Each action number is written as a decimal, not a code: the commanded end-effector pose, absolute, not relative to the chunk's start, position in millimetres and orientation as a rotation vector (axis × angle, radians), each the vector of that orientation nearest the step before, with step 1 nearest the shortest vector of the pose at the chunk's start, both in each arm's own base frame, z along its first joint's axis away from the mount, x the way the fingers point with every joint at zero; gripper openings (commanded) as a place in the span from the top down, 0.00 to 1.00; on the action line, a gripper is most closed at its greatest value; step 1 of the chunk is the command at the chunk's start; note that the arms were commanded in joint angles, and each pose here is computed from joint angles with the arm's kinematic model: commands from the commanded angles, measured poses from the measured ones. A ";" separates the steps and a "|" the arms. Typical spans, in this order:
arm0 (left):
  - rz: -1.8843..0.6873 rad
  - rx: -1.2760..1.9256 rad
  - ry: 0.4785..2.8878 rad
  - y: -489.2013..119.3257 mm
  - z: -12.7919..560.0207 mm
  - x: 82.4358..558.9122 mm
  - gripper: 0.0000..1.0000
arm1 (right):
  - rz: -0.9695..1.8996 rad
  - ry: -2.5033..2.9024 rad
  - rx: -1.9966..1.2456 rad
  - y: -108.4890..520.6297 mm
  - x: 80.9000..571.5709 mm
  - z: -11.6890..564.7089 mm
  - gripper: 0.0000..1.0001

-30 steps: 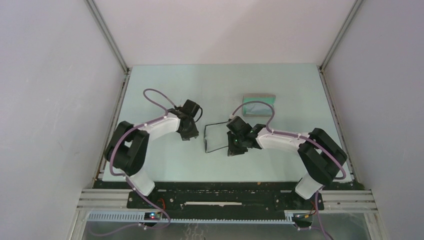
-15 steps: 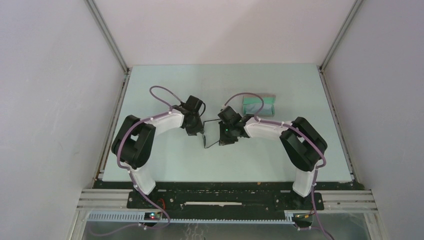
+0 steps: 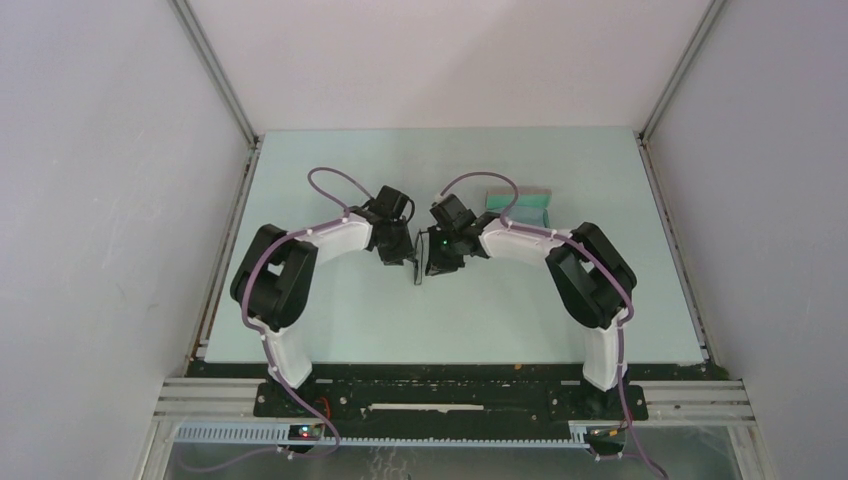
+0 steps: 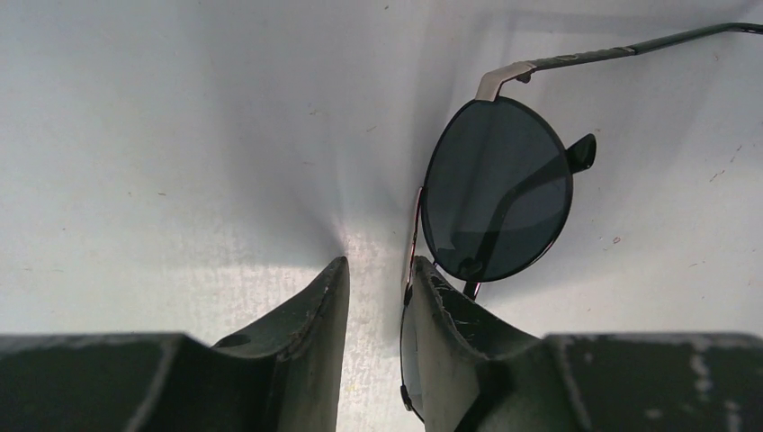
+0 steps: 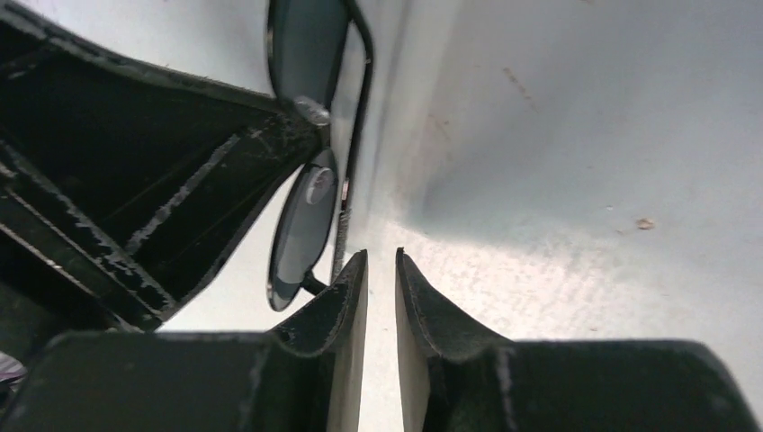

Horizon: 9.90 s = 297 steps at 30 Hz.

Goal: Organize the sunglasses
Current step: Fold the sunglasses at the center of the board, then pick up the sunglasses from the center of the board, then place the sunglasses in the sunglasses case.

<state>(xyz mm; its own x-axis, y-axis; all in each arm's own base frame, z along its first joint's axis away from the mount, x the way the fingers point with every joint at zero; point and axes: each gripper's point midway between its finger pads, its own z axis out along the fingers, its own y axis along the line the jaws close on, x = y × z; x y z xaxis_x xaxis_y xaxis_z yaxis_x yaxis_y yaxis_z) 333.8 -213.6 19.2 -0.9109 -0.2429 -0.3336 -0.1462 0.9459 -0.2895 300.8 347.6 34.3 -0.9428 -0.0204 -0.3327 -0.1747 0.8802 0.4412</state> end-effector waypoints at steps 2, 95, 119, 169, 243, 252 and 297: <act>-0.273 -0.273 2.780 -196.3 7.2 328.0 0.62 | 0.685 2.687 -0.126 321.7 309.5 57.5 0.75; -0.509 -0.205 2.808 -241.4 20.2 316.1 0.63 | 0.876 2.770 0.081 291.7 324.7 87.1 0.55; -0.554 -0.133 2.729 -231.7 70.8 295.8 0.63 | 0.952 2.810 0.250 317.8 326.6 49.4 0.33; -0.526 -0.306 2.699 -172.0 54.0 255.1 0.64 | 0.707 2.876 0.402 337.5 332.4 11.5 0.73; -0.307 -0.217 2.622 -133.1 104.8 268.6 0.62 | 0.785 1.831 1.643 117.4 481.0 64.3 0.75; -0.329 -0.223 2.625 -135.1 102.8 271.9 0.62 | 0.749 1.872 1.641 116.9 480.4 42.7 0.75; -0.502 -0.210 2.622 -157.8 100.0 271.1 0.62 | 0.710 2.061 1.170 90.1 428.0 104.1 0.95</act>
<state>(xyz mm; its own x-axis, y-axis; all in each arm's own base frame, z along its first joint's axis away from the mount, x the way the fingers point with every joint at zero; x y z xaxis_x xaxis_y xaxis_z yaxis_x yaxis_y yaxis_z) 259.6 -149.8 88.6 -0.8998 -0.2121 -0.3813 -0.0783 0.9382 -0.3372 436.2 100.0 104.4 -0.3053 0.9346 -0.1826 0.5652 0.3321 0.7551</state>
